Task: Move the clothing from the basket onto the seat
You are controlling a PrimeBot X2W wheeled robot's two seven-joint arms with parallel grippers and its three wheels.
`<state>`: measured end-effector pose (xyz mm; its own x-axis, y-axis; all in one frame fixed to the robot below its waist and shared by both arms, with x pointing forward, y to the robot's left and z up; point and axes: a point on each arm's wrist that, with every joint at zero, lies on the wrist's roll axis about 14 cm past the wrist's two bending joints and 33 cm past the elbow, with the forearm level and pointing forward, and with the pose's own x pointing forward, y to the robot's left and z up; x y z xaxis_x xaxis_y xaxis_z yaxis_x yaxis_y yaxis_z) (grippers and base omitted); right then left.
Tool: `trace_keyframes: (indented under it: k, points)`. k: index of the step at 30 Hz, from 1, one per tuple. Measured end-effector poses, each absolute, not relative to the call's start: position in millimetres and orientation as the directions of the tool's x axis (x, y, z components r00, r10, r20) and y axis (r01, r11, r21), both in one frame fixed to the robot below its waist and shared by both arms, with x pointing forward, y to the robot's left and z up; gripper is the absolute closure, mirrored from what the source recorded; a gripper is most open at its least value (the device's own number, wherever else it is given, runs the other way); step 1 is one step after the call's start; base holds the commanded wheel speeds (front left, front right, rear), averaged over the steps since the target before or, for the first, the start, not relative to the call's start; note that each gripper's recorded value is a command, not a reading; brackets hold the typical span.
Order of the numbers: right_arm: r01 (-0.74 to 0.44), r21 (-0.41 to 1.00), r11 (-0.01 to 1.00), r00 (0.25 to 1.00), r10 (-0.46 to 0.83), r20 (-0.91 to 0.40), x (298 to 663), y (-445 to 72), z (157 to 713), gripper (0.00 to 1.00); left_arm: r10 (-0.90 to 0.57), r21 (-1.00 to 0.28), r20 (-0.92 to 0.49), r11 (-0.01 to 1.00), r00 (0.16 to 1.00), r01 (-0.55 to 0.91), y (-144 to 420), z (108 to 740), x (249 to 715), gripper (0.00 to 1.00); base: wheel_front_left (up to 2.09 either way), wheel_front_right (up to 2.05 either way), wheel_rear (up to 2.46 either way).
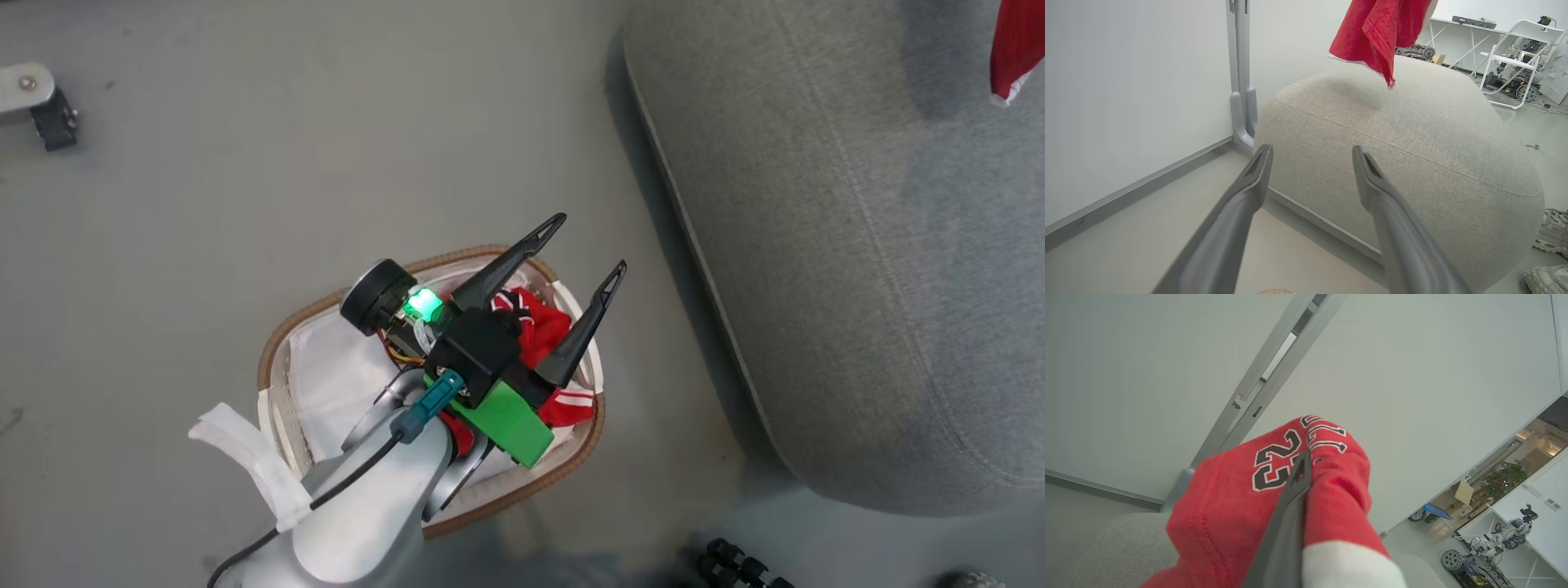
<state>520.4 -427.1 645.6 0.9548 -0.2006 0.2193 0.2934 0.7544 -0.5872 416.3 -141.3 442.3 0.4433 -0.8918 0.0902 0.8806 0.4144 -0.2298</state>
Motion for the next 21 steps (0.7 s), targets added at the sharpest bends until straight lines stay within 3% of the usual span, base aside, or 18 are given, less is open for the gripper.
trace_keyframes:
  k: [8,14,16,17,21]
  points:
    - [0.344,-0.499,0.796,0.932,-0.355,0.077,547.9,-458.0,555.0,1.0,-0.864,-0.289,0.002,0.481,0.503,0.827,-116.0,392.7,432.7,0.0,0.0,0.0,0.0]
    - [0.382,-0.413,0.827,0.882,-0.46,-0.104,527.4,-464.5,457.3,1.0,-0.827,-0.3,-0.072,0.55,0.557,0.779,-89.9,365.7,440.6,0.0,0.0,0.0,0.0]
    - [0.39,-0.377,0.84,0.871,-0.47,-0.144,523.7,-458.8,435.3,0.62,-0.814,-0.298,-0.091,0.572,0.574,0.764,-81.5,360.3,443.1,0.0,0.0,0.0,0.0]
    - [0.389,-0.364,0.846,0.868,-0.469,-0.162,521.3,-454.1,425.4,0.0,-0.807,-0.297,-0.101,0.583,0.582,0.756,-77.4,357.8,443.6,0.0,0.0,0.0,0.0]
    - [0.381,-0.339,0.86,0.863,-0.462,-0.202,504.5,-439.1,405.1,0.0,-0.792,-0.29,-0.126,0.605,0.597,0.742,-68.6,355.6,441.6,0.0,0.0,0.0,0.0]
